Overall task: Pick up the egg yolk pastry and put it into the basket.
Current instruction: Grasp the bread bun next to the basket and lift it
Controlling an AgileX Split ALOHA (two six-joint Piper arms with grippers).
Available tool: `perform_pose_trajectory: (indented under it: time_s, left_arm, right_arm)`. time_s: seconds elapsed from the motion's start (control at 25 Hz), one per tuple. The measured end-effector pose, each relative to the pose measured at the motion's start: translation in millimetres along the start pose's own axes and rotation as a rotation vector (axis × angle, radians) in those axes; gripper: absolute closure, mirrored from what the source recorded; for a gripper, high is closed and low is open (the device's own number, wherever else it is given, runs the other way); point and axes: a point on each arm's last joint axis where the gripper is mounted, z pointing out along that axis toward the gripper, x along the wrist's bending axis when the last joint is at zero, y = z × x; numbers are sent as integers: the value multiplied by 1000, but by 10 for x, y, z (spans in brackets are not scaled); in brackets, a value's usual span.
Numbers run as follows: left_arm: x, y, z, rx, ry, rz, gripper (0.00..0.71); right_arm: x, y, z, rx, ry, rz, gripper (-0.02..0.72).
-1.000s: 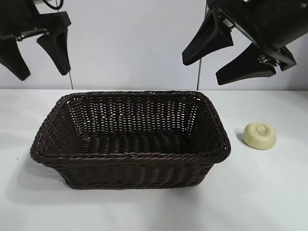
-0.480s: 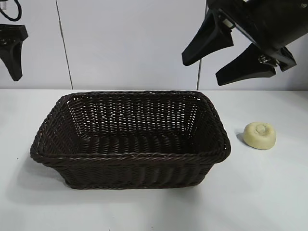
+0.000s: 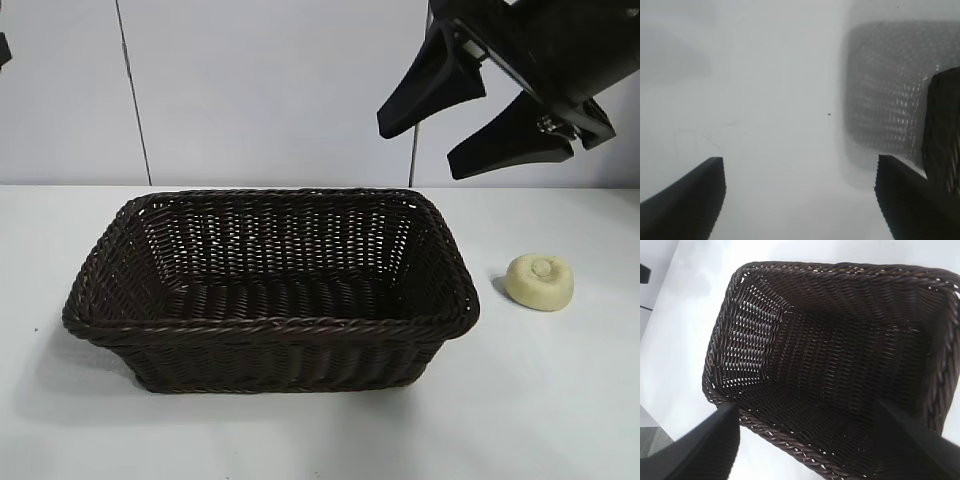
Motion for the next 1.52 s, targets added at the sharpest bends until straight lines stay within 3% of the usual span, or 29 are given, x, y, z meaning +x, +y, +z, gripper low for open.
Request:
perform_pose_trajectory:
  time_s: [0.24,0.56,0.96,1.2,1.52]
  left_arm:
    - [20,-639,-315,-23,41,7,114]
    - [2,-1658,-748,-181,52,6,114]
    - [-15,-2737,-627,-374,54,4,114]
    - [-34,-3036,-303,-466,33,1,114]
    - [-35,-3041,-309,-496,32,1,114]
  right_arm:
    - [1,-2,0,2,1,-1,165]
    - [8,-13,0,14,8,-1,165]
    - [13,-21,0,23,14,-1,165]
    - [13,-22,0,24,14,-2,165]
    - [13,-22,0,24,14,-2,165]
